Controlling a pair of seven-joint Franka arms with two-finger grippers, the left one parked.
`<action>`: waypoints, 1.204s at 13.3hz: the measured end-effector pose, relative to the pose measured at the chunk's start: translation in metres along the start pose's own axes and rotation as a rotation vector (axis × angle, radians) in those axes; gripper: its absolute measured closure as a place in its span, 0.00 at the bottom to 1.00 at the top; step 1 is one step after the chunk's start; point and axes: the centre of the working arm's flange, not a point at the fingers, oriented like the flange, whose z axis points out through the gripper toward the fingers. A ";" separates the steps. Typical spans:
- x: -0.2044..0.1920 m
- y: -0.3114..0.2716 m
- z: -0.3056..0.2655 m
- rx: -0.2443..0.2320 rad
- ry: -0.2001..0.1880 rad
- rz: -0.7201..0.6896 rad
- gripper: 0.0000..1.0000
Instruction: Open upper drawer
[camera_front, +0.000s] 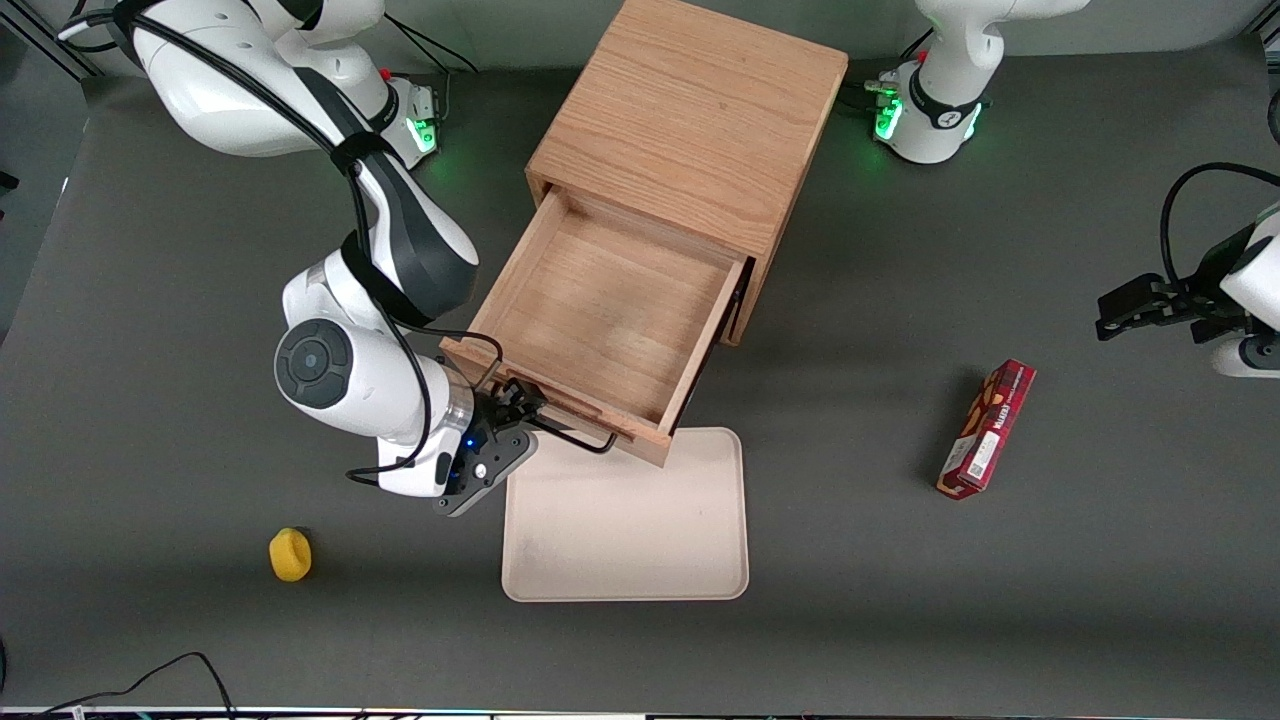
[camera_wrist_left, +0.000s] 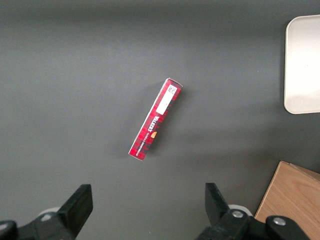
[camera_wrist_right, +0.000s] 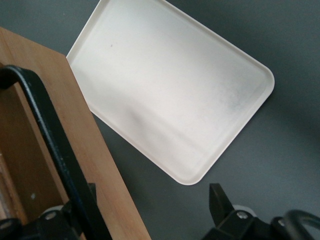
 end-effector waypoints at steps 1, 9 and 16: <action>0.000 0.000 0.000 0.000 0.000 -0.004 0.00; -0.001 0.003 0.010 0.006 -0.012 -0.040 0.00; -0.003 0.002 -0.011 0.030 -0.004 -0.119 0.00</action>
